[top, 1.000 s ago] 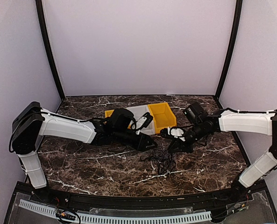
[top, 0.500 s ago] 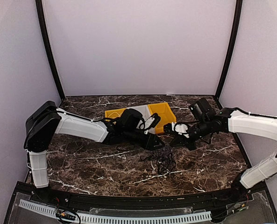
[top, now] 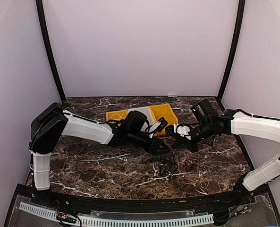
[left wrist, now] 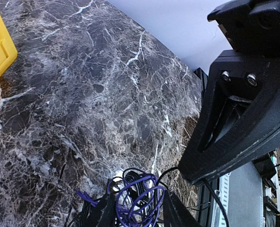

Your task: Untangle the cables

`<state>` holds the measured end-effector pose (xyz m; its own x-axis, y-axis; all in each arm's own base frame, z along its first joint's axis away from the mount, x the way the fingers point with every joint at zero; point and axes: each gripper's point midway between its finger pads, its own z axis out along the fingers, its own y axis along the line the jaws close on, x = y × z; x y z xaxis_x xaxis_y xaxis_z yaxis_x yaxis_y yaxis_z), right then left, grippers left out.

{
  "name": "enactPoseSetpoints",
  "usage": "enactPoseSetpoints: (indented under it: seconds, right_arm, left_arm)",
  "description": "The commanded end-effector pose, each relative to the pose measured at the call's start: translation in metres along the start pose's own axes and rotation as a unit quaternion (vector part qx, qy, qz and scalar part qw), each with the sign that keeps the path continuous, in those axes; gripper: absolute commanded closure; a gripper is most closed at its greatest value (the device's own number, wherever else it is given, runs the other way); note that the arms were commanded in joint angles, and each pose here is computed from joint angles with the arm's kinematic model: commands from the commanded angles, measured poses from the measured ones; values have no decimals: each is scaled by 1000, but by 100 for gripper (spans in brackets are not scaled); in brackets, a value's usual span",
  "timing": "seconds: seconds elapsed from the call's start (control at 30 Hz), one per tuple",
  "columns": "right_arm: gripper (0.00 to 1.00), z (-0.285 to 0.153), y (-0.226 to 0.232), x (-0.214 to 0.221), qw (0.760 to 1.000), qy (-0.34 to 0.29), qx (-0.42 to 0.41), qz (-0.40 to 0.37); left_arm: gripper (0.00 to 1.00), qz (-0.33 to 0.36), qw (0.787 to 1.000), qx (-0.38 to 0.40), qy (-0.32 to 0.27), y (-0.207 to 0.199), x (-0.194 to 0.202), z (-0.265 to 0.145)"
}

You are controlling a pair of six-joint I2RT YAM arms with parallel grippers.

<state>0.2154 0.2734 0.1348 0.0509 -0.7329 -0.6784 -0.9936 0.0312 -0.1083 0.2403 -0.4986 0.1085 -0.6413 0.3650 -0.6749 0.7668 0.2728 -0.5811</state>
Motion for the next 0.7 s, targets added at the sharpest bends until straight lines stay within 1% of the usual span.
enactPoseSetpoints:
  seconds: [0.0, 0.33, 0.43, 0.57, 0.67]
  right_arm:
    - [100, 0, 1, -3, 1000, -8, 7, -8]
    - [100, 2, 4, 4, 1000, -3, 8, -3]
    - [100, -1, 2, 2, 1000, -5, 11, 2]
    - [100, -26, -9, -27, 999, -32, 33, -13]
    - [100, -63, -23, -70, 996, -74, 47, -33]
  left_arm:
    - [66, 27, 999, 39, -1, -14, -5, 4]
    - [88, 39, 999, 29, -15, -10, -16, 8]
    - [91, 40, 999, 24, -17, -9, -18, 6]
    - [92, 34, 999, 18, -14, -4, -12, 5]
    - [93, 26, 1000, 13, -13, 2, -5, 5]
